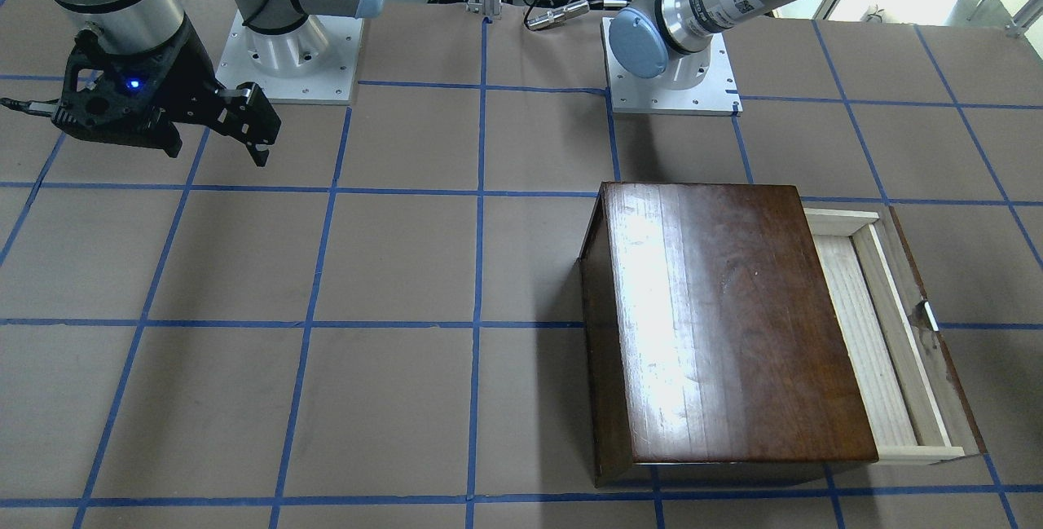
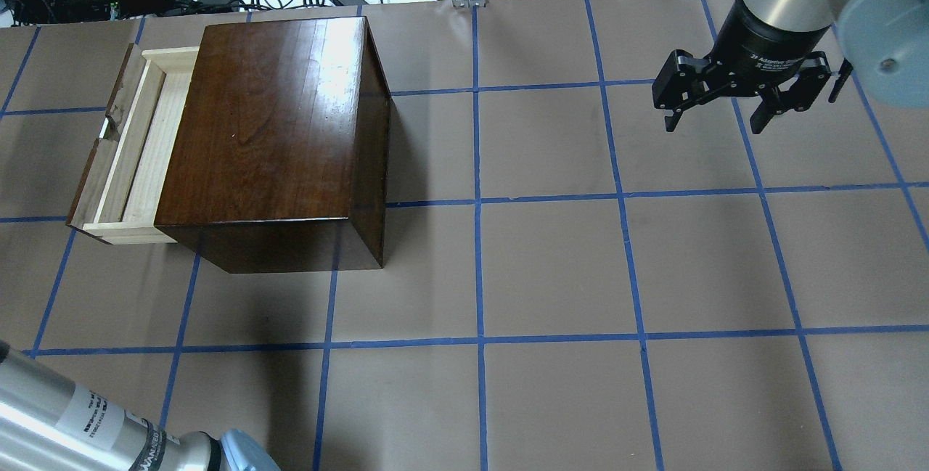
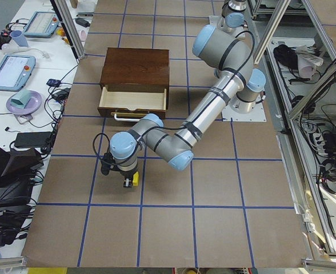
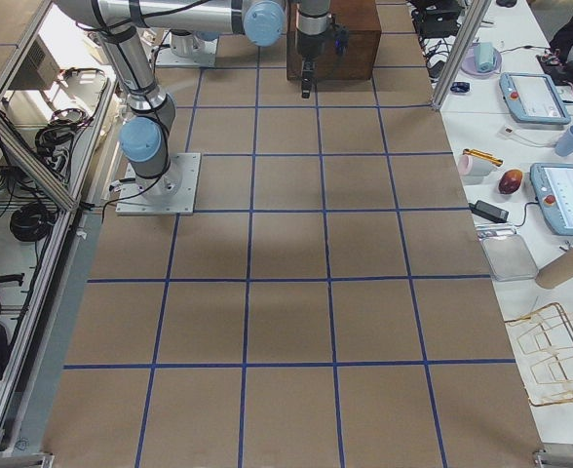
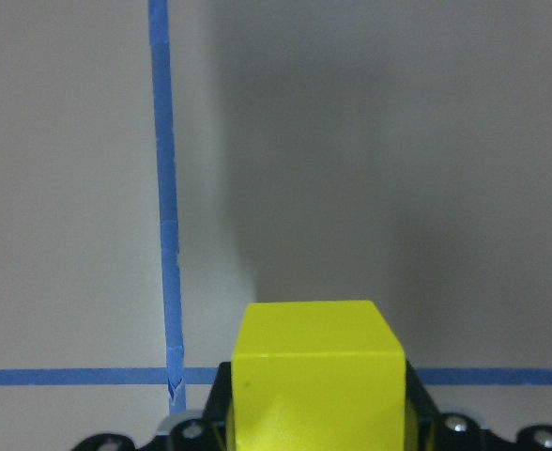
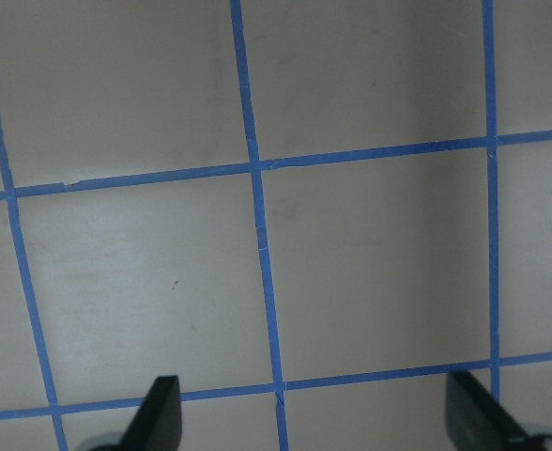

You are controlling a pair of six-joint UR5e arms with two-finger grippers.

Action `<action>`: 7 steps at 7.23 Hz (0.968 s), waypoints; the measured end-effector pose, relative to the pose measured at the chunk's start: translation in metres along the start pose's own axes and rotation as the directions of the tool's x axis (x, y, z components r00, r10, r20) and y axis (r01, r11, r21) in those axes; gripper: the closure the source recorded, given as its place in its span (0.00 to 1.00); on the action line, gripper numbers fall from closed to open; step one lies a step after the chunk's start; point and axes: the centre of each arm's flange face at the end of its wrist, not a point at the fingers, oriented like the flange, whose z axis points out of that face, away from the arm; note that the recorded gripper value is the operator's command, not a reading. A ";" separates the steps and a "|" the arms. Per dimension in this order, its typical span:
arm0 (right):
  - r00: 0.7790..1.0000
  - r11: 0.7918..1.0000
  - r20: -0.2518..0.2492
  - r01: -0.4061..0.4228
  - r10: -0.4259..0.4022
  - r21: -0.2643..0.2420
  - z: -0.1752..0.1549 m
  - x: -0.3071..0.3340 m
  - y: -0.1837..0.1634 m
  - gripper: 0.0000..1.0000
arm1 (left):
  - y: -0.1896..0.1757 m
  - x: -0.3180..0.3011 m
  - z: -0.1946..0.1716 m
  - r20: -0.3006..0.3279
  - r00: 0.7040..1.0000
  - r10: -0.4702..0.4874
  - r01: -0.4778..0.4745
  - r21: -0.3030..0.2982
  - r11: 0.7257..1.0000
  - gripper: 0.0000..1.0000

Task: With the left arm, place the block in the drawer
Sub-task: 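Grasp and lift the yellow block with the left gripper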

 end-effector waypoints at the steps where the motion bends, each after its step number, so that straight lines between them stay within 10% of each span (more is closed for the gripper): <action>1: 1.000 1.000 0.000 0.000 0.000 0.000 0.000 0.000 0.000 0.00 | -0.006 0.028 -0.027 -0.018 1.000 0.001 -0.001 -0.014 1.000 1.00; 7: 1.000 1.000 0.000 0.000 0.000 -0.001 0.000 0.000 0.000 0.00 | -0.043 0.221 -0.152 -0.062 0.998 -0.011 0.009 -0.021 1.000 1.00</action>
